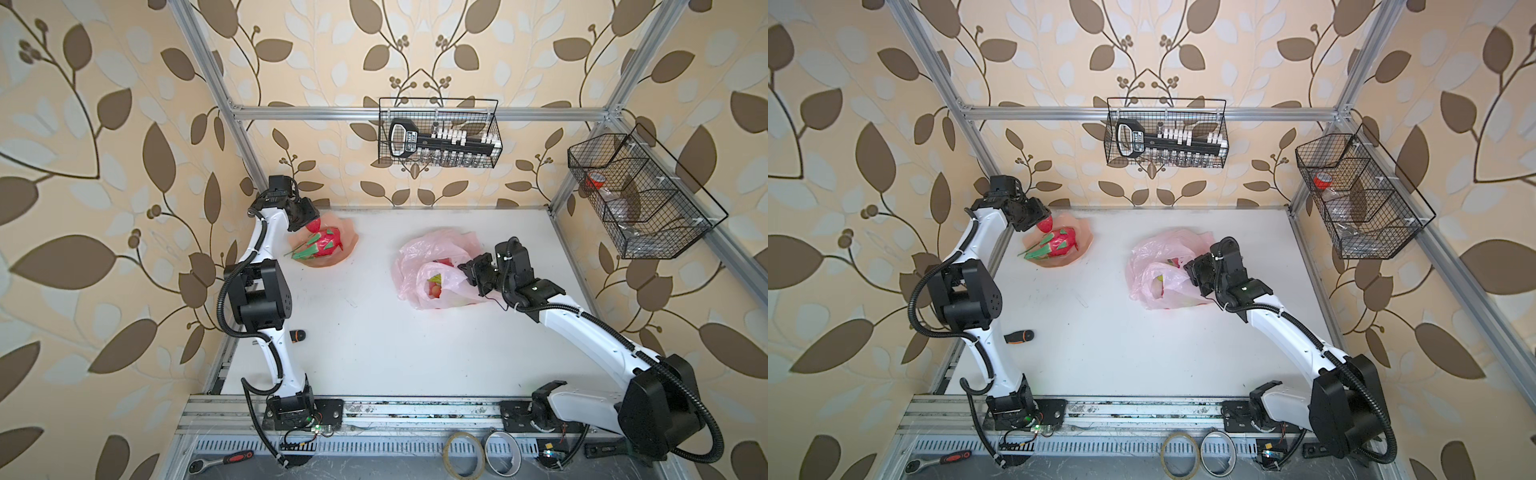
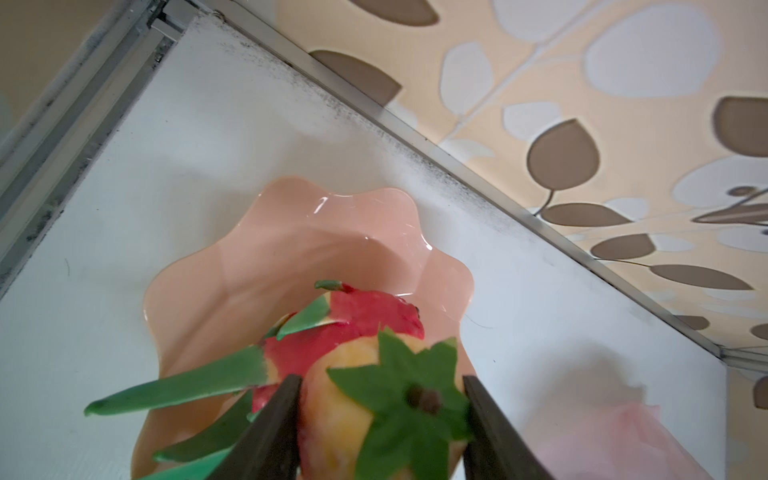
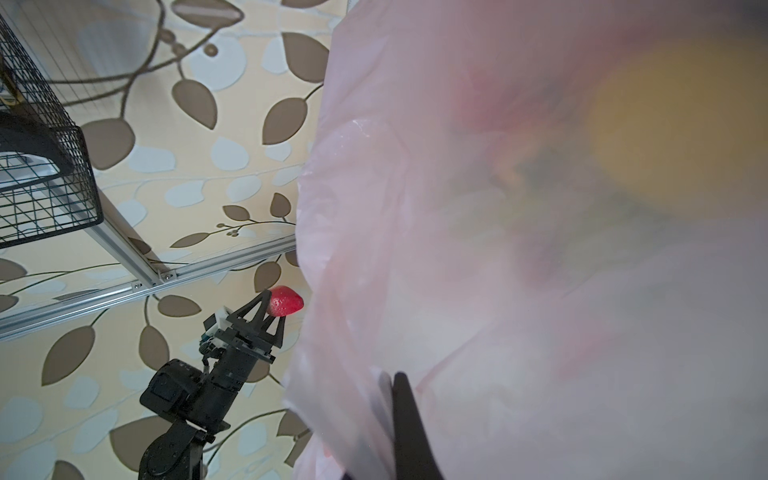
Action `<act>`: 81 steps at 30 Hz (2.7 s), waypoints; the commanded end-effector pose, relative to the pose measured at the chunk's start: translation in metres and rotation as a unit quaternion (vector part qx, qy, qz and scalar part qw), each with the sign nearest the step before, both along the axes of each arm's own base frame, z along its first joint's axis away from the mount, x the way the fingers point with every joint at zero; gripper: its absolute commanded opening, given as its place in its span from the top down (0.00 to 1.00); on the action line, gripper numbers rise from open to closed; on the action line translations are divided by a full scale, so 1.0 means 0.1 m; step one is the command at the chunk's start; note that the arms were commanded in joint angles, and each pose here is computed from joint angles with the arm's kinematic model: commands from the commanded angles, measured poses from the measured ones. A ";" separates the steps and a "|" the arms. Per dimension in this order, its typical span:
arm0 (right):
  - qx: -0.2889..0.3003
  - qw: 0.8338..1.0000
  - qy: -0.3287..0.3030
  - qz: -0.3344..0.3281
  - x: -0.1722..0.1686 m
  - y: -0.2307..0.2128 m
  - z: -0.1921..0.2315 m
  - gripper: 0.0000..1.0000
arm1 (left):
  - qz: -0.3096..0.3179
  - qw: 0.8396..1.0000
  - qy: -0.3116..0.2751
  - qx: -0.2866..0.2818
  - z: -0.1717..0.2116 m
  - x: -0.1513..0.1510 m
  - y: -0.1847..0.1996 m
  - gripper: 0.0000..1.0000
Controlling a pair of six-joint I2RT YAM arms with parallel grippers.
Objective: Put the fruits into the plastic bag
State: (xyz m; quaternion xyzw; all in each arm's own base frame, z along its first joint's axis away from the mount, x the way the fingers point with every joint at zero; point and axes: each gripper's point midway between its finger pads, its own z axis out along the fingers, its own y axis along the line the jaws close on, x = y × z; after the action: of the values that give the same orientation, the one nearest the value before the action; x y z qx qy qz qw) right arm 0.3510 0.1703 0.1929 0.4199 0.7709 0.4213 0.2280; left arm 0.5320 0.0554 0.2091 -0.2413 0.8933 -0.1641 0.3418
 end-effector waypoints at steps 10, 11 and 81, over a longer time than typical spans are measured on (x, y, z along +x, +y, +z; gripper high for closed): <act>0.013 1.000 -0.015 -0.001 0.03 0.01 0.14 1.00 | -0.060 0.994 -0.069 -0.061 0.65 -0.76 -0.43 0.51; 0.012 1.000 -0.015 0.000 0.03 0.02 0.14 1.00 | -0.069 0.993 -0.069 -0.067 0.65 -0.84 -0.50 0.51; 0.008 1.000 -0.020 0.018 -0.03 0.21 0.21 1.00 | -0.524 0.851 -0.026 0.013 -0.52 -2.54 -3.83 0.58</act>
State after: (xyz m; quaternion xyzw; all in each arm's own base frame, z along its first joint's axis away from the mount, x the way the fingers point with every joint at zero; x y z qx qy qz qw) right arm 0.3441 0.1905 0.2011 0.3946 0.7790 0.4330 0.2237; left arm 0.2747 -0.3243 0.1514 0.2135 0.8929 -0.3375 0.2082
